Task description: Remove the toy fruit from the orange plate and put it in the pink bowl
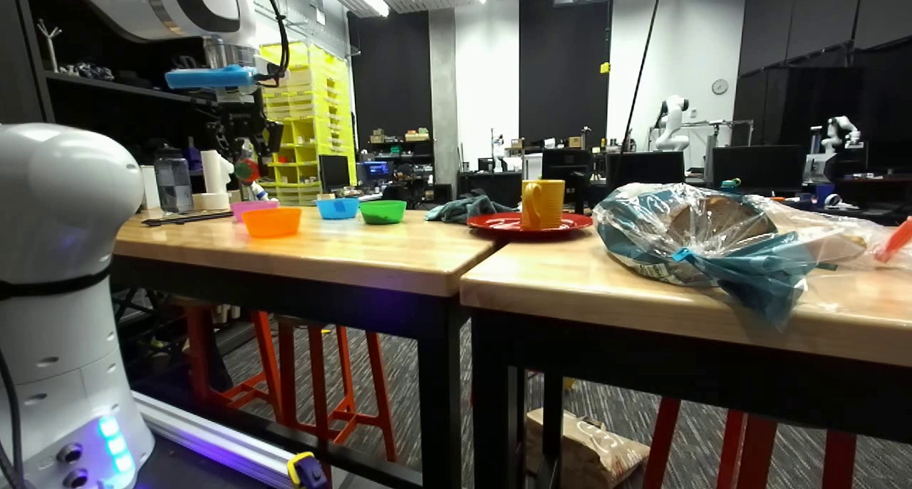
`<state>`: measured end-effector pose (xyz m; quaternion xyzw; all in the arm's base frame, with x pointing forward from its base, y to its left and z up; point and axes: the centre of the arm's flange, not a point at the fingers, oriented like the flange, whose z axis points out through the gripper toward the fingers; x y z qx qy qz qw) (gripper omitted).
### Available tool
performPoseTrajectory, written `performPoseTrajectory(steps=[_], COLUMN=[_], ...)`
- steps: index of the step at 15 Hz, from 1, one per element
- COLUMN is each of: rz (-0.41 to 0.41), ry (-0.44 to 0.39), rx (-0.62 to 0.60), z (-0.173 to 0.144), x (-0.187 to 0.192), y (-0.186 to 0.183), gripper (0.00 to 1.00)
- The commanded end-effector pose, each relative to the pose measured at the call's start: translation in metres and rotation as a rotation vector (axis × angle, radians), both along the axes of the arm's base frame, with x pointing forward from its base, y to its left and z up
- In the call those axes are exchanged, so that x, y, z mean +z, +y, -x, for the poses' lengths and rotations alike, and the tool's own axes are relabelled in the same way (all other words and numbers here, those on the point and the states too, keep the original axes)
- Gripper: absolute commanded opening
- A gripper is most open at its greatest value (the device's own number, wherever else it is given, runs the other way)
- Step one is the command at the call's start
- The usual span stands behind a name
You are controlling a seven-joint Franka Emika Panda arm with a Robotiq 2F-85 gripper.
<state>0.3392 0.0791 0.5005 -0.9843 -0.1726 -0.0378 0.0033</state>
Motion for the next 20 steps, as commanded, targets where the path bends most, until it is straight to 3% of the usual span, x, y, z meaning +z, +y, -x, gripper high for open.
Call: performPoseTrajectory(steps=[1, 10, 20], rz=[0.000, -0.003, 0.020], ry=[0.000, -0.017, -0.021], rx=[0.000, 0.033, 0.155], z=[0.000, -0.027, -0.071], x=[0.000, 0.000, 0.008], y=[0.000, 0.031, 0.113], gripper=[0.22, 0.22, 0.22])
